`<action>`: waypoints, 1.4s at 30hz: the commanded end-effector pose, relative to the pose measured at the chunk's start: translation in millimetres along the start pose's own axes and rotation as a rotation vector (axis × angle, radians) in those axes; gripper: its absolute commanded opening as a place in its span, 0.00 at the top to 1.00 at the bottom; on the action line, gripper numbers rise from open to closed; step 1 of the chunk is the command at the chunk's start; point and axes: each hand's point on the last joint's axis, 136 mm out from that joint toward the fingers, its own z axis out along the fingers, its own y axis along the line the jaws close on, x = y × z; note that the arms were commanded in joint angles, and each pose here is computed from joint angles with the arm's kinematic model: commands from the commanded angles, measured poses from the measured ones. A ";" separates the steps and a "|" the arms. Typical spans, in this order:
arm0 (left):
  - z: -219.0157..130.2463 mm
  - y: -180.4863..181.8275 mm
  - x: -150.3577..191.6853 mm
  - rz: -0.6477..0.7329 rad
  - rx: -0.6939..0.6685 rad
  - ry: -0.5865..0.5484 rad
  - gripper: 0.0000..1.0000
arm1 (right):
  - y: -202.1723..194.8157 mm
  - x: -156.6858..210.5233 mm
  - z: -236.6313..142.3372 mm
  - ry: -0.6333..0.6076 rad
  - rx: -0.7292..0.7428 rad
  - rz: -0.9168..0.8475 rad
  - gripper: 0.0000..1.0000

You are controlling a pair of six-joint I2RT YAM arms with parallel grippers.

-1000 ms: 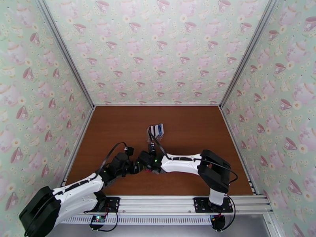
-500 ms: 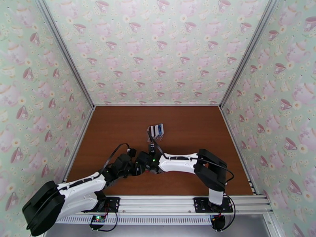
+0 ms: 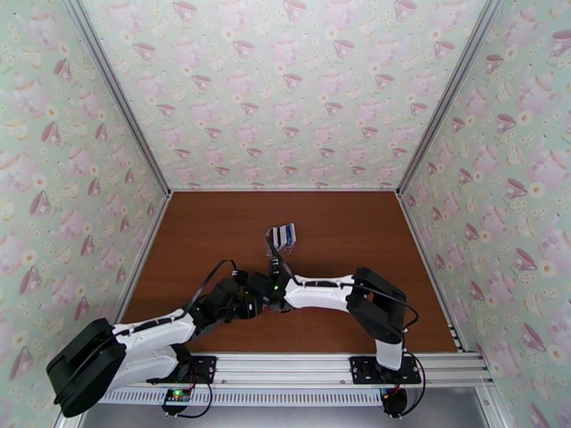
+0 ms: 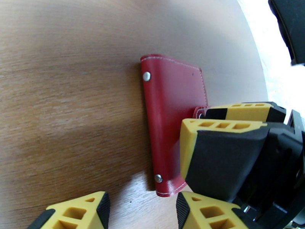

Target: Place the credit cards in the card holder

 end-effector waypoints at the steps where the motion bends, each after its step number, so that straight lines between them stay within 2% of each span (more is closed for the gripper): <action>1: 2.5 1.5 -0.6 -0.004 -0.008 -0.008 0.48 | -1.9 6.2 11.0 0.026 0.030 0.004 0.59; 3: 3.7 1.9 -0.3 -0.005 -0.010 -0.006 0.48 | -4.4 7.0 12.1 0.028 0.038 0.003 0.63; 8: 7.0 2.0 0.7 -0.004 -0.012 0.000 0.48 | -10.2 8.3 12.9 0.025 0.050 0.001 0.65; 17: 16.2 1.5 2.0 0.000 -0.019 0.020 0.48 | -9.6 4.5 8.2 0.008 0.019 -0.001 0.76; 20: 19.3 2.3 3.4 0.004 -0.025 0.028 0.48 | -7.0 3.7 7.4 0.003 0.002 0.001 0.77; 33: 24.7 16.8 5.3 -0.007 -0.120 0.052 0.50 | -4.0 -2.3 -6.0 -0.027 -0.073 0.019 0.99; 42: 39.2 31.8 10.9 -0.004 -0.239 0.126 0.56 | -3.2 -4.7 -8.6 -0.033 -0.140 0.033 1.00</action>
